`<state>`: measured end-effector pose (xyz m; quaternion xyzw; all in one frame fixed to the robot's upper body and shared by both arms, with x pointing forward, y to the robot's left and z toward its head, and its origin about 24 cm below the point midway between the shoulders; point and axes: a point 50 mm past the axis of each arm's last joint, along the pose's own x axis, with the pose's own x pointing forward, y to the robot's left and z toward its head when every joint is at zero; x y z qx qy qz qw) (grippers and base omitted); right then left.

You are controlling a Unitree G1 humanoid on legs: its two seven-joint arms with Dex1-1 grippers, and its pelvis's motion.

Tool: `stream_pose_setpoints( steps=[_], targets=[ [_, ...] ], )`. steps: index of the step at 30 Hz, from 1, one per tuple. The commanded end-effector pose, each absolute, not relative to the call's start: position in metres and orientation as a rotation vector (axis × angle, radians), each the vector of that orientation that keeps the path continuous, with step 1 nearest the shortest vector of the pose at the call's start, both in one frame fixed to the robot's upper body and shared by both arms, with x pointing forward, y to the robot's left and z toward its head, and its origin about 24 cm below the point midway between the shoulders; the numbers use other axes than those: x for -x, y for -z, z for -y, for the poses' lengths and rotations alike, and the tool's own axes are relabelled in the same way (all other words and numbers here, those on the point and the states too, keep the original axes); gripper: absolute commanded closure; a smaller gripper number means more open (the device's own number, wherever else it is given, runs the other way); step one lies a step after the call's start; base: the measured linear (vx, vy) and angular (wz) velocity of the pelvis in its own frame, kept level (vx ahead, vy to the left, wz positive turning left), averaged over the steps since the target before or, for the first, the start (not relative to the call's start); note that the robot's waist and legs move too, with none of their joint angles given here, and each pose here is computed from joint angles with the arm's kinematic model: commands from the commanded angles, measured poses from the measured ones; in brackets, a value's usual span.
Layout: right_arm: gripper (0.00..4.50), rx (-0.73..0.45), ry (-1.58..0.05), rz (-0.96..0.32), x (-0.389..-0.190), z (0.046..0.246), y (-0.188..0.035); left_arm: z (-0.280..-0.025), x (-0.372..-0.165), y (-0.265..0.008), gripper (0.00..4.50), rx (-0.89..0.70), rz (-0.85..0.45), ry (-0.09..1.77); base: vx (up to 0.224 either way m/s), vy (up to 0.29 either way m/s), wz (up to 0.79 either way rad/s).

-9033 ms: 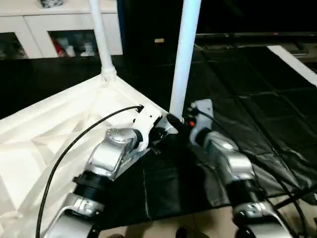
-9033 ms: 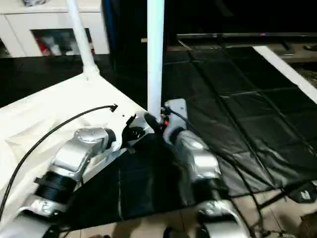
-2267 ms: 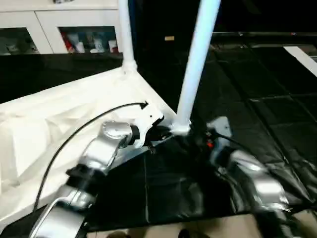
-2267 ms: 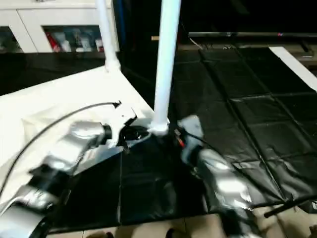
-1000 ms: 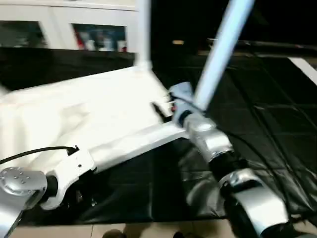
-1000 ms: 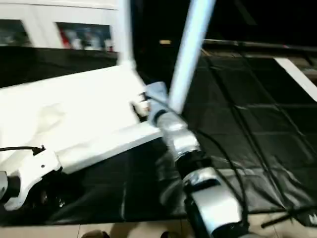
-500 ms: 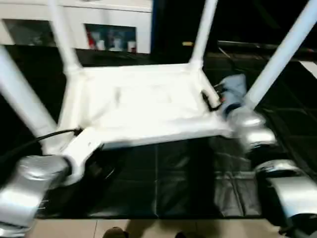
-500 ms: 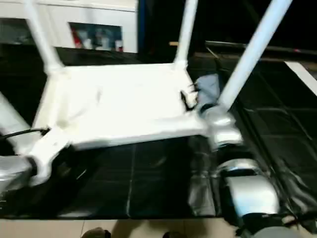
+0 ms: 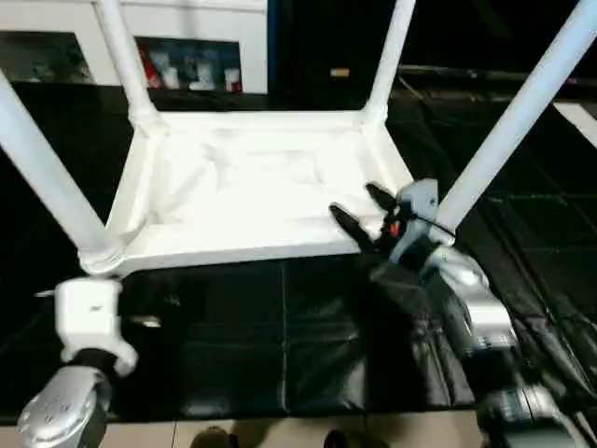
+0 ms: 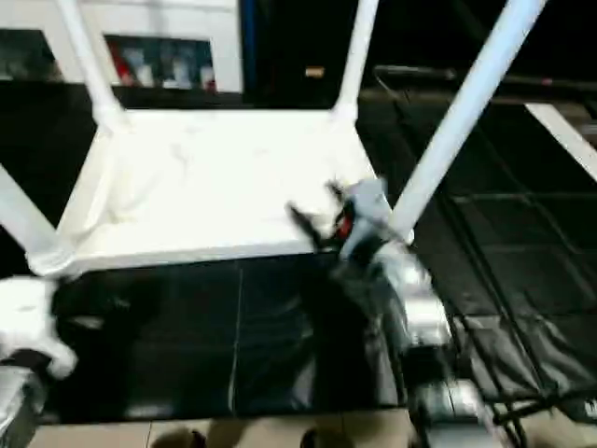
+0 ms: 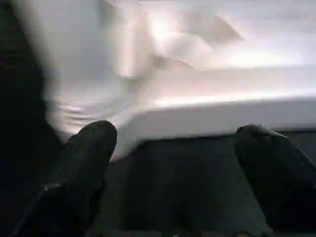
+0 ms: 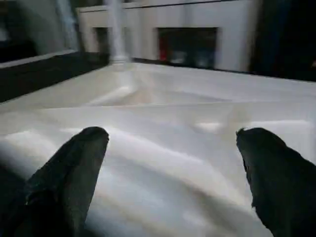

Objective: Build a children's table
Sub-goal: Rotate table base

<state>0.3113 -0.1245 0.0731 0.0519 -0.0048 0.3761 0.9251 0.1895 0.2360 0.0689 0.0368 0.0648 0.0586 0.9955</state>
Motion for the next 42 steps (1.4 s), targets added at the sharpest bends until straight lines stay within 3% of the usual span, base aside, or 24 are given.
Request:
stream_pose_setpoints(
  steps=[1, 6, 12, 15, 18, 21, 23, 26, 30, 36, 39, 42],
  targets=[
    [0.0, -0.095, -0.888, -0.03, -0.294, 0.118, -0.07, -0.251, -0.188, -0.072, 0.05, -0.084, -0.089, -0.241, 0.0, 0.0, 0.0],
    [0.0, -0.044, -0.858, -0.166, -0.279, 0.123, -0.051, -0.273, -0.21, -0.083, 0.05, -0.115, -0.03, -0.269, 0.0, 0.0, 0.0],
    [0.0, 0.003, -0.854, -0.297, -0.27, 0.125, -0.037, -0.287, -0.246, -0.096, 0.05, -0.082, 0.0, -0.165, 0.0, 0.0, 0.0],
    [0.0, 0.02, -0.794, -0.333, -0.275, 0.125, -0.031, -0.295, -0.267, -0.102, 0.05, -0.057, -0.015, -0.093, 0.0, 0.0, 0.0],
    [0.0, 0.028, -0.716, -0.35, -0.283, 0.127, -0.029, -0.293, -0.276, -0.103, 0.05, -0.006, -0.026, 0.007, 0.0, 0.0, 0.0],
    [0.0, 0.045, -0.621, -0.378, -0.292, 0.13, -0.024, -0.283, -0.28, -0.107, 0.05, 0.076, -0.014, 0.225, 0.0, 0.0, 0.0],
    [0.0, 0.057, -0.561, -0.383, -0.3, 0.132, -0.022, -0.27, -0.274, -0.107, 0.05, 0.123, -0.052, 0.451, 0.0, 0.0, 0.0],
    [0.0, 0.06, -0.517, -0.374, -0.306, 0.132, -0.021, -0.262, -0.266, -0.107, 0.05, 0.148, -0.09, 0.596, 0.0, 0.0, 0.0],
    [0.0, 0.042, -0.494, -0.363, -0.317, 0.126, -0.021, -0.241, -0.239, -0.105, 0.05, 0.191, -0.23, 0.904, 0.0, 0.0, 0.0],
    [0.0, 0.046, -0.511, -0.358, -0.323, 0.116, -0.022, -0.213, -0.21, -0.103, 0.05, 0.234, -0.364, 1.148, 0.0, 0.0, 0.0],
    [0.0, 0.05, -0.532, -0.353, -0.324, 0.109, -0.021, -0.179, -0.198, -0.103, 0.05, 0.283, -0.364, 1.268, 0.0, 0.0, 0.0],
    [0.0, 0.052, -0.542, -0.353, -0.325, 0.107, -0.021, -0.163, -0.196, -0.104, 0.05, 0.306, -0.347, 1.313, 0.0, 0.0, 0.0]
  ],
)
